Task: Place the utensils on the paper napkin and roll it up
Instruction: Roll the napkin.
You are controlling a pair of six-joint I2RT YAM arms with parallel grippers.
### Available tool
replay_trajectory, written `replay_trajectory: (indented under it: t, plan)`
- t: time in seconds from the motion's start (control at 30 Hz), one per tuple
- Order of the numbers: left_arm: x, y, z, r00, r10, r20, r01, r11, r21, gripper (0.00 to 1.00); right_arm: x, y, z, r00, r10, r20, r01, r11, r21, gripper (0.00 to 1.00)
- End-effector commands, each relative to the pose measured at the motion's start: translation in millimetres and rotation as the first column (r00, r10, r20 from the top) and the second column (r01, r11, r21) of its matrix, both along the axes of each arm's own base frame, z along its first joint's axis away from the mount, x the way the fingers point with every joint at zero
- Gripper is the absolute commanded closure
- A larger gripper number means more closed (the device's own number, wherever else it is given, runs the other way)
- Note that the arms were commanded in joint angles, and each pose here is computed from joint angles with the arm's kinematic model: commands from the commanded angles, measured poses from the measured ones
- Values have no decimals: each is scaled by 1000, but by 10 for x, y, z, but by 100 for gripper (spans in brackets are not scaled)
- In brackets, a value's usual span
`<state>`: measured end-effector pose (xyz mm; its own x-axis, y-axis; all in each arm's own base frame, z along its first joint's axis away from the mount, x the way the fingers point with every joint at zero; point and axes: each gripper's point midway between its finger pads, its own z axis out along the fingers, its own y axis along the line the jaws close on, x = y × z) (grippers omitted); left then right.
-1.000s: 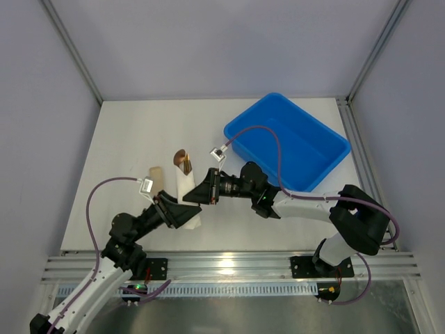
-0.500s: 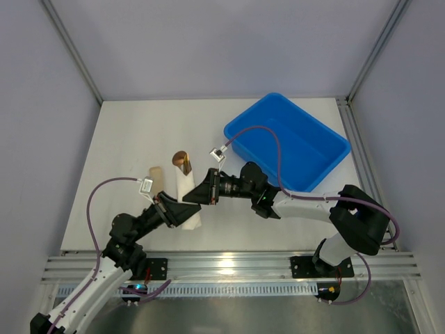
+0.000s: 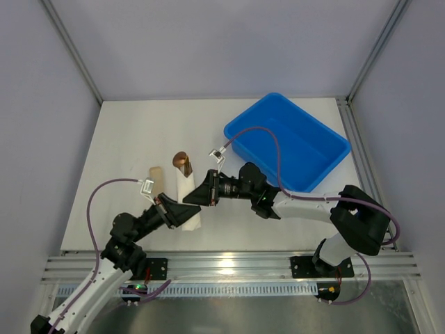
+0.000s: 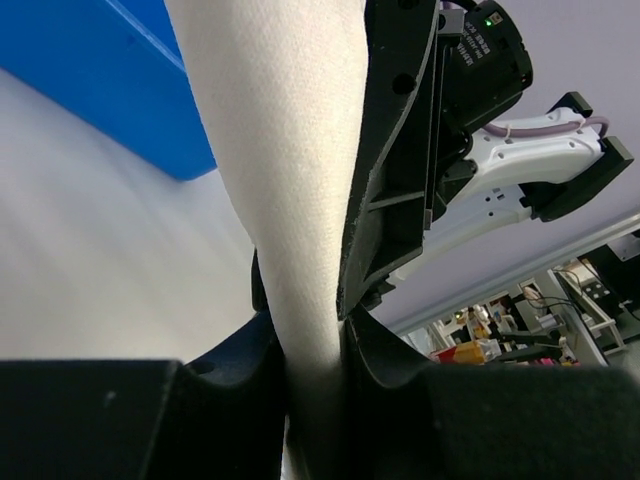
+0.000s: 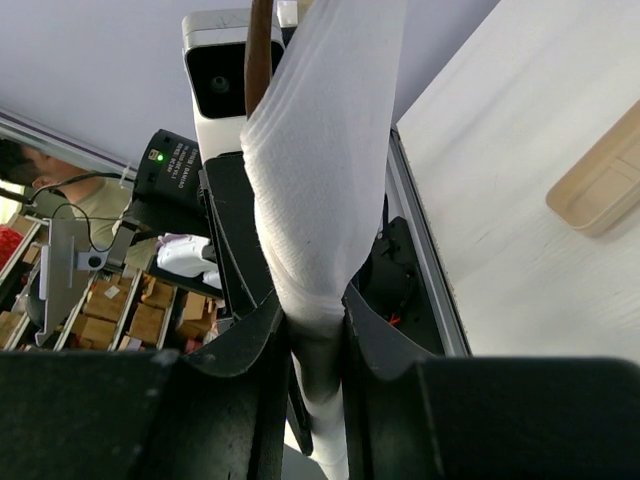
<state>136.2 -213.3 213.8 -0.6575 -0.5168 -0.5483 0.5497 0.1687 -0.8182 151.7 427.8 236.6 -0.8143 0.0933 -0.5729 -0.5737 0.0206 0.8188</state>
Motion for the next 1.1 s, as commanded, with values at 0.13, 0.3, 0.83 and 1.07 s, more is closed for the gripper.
replay_trajectory:
  t: [0.13, 0.3, 0.83, 1.07]
  plan:
    - [-28, 4, 73, 999, -6, 35, 4, 998, 69, 100, 10, -35, 362, 993, -45, 107, 41, 998, 44, 96]
    - [-57, 1, 87, 999, -19, 41, 16, 998, 66, 100, 14, -49, 371, 993, -54, 109, 49, 998, 49, 96]
    - [-74, 65, 107, 998, 14, 58, -17, 998, 64, 42, -42, -44, 390, 993, -39, 112, 33, 998, 58, 96]
    - [-84, 72, 137, 998, 15, 66, -18, 999, 51, 59, -38, -55, 355, 993, -45, 110, 39, 998, 51, 96]
